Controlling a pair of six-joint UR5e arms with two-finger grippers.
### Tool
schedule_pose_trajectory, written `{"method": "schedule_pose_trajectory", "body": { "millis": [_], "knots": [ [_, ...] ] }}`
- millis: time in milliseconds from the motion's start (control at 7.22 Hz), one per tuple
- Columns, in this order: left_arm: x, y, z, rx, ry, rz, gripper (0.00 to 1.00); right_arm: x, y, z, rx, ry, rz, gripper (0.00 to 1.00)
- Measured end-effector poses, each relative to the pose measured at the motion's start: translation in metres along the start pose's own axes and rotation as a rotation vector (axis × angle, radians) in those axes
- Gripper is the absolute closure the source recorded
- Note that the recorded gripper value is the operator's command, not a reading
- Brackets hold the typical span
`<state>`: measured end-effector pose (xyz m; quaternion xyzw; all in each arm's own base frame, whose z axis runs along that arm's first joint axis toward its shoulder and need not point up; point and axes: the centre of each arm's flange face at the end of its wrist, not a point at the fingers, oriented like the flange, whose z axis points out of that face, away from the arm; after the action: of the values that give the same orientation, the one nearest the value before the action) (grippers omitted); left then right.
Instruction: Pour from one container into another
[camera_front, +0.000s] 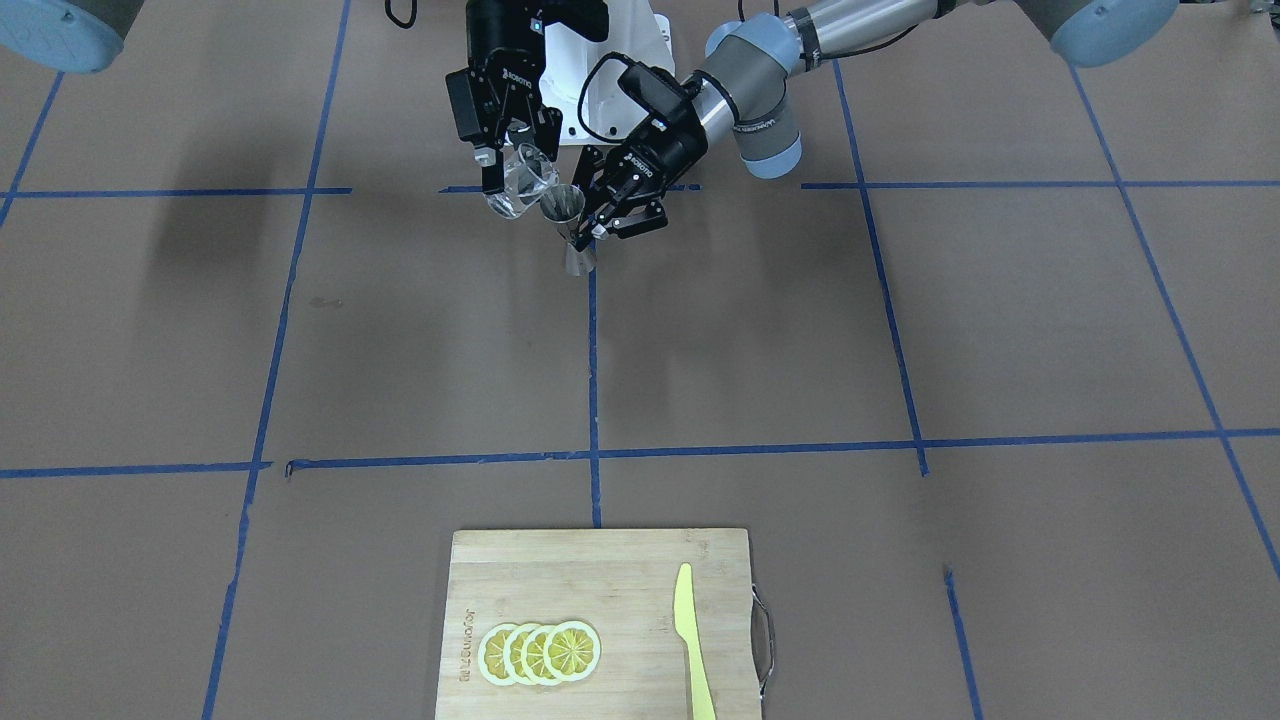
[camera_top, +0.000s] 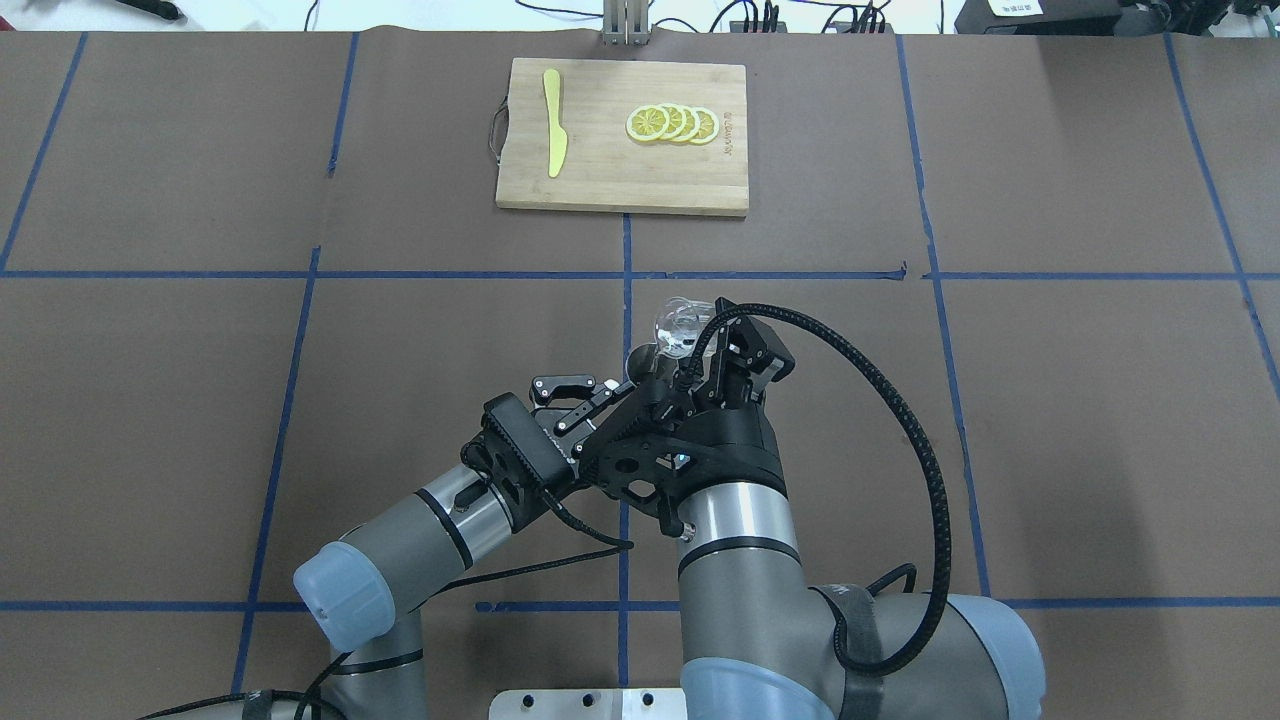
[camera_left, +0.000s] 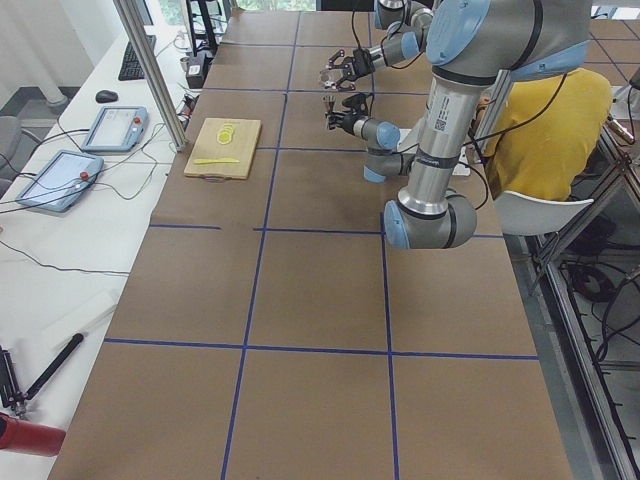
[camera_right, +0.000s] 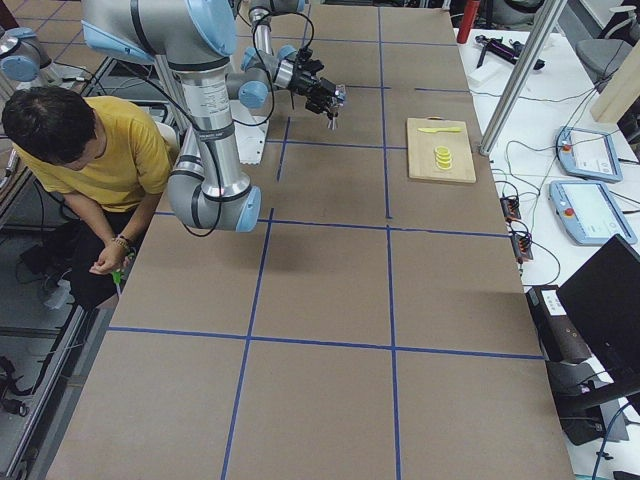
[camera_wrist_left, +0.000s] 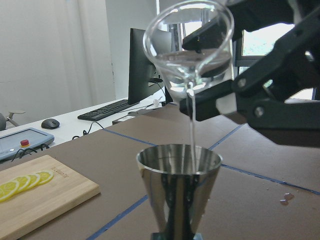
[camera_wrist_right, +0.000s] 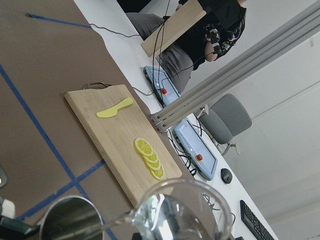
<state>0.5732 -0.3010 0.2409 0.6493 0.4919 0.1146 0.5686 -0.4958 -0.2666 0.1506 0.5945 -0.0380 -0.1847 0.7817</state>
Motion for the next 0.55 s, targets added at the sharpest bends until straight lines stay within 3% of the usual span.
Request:
{"method": "schedule_pose_trajectory", "body": {
  "millis": [554],
  "knots": [
    [0.0005,-0.0016,0.0001,0.003,0.0,-0.002,1.0,0.001,0.0004,0.002,0.004,0.017,-0.058,1.0]
  ]
}}
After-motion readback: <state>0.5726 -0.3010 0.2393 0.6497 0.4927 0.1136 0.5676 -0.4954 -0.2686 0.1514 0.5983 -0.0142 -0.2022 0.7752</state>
